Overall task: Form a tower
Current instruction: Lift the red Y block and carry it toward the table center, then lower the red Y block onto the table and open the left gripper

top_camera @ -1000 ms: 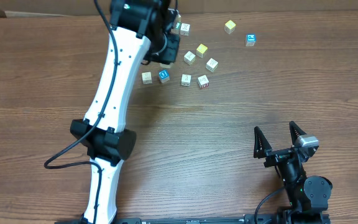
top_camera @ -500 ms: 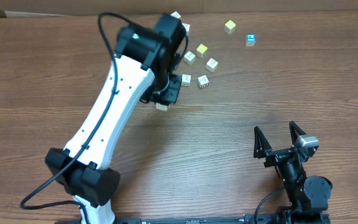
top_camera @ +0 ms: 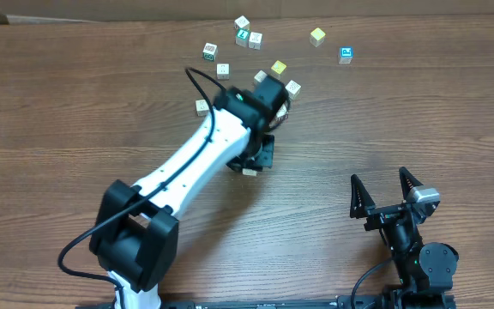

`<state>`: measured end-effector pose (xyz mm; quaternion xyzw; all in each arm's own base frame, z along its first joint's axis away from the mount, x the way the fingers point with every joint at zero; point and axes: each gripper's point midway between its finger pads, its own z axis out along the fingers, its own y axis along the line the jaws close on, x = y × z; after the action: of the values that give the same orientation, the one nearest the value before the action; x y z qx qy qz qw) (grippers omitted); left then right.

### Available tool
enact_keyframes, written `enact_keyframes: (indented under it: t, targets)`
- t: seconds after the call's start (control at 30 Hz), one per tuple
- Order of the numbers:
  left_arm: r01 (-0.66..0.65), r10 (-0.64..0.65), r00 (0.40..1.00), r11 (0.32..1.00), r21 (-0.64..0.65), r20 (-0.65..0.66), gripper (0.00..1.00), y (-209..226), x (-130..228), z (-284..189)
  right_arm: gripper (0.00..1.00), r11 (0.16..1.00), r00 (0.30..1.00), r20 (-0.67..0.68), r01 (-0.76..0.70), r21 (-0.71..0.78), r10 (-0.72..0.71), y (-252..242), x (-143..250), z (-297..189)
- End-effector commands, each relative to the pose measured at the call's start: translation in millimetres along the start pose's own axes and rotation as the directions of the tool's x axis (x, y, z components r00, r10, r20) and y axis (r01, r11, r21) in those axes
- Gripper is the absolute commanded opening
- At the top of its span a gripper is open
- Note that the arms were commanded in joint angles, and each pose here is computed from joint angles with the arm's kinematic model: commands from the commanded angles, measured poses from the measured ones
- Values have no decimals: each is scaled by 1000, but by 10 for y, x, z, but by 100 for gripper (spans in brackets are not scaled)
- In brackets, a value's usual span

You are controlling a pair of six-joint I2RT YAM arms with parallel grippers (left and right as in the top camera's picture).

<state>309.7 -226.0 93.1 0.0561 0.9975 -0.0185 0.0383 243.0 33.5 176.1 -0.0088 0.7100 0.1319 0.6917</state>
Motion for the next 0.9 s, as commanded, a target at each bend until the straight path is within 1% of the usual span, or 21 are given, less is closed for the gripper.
enact_keyframes:
  t: [0.0, 0.03, 0.1, 0.23, 0.47, 0.7, 0.87]
  targets:
    - [110, -97, 990, 986, -123, 102, 18, 139, -52, 209, 100, 1000, 1000, 2, 2, -2, -2, 3, 22, 3]
    - [165, -143, 978, 975, -145, 155, 17, 178, -98, 269, 100, 1000, 1000, 2, 2, -2, -2, 3, 22, 3]
    - [234, -200, 957, 960, -155, 211, 18, 223, -135, 359, 100, 1000, 1000, 2, 2, -2, -2, 4, 21, 3]
    - [287, -249, 936, 949, -130, 251, 20, 242, -158, 519, 100, 1000, 1000, 2, 2, -1, -2, 3, 22, 3]
    - [295, -262, 919, 953, -73, 294, 21, 203, -213, 718, 100, 1000, 1000, 2, 2, -2, -2, 3, 22, 3]
    - [290, -257, 919, 954, -70, 298, 22, 197, -221, 722, 100, 1000, 1000, 2, 2, -1, -2, 3, 22, 3]
    - [207, -173, 937, 975, -84, 304, 22, 172, -260, 714, 100, 1000, 1000, 2, 2, -2, -2, 3, 22, 3]
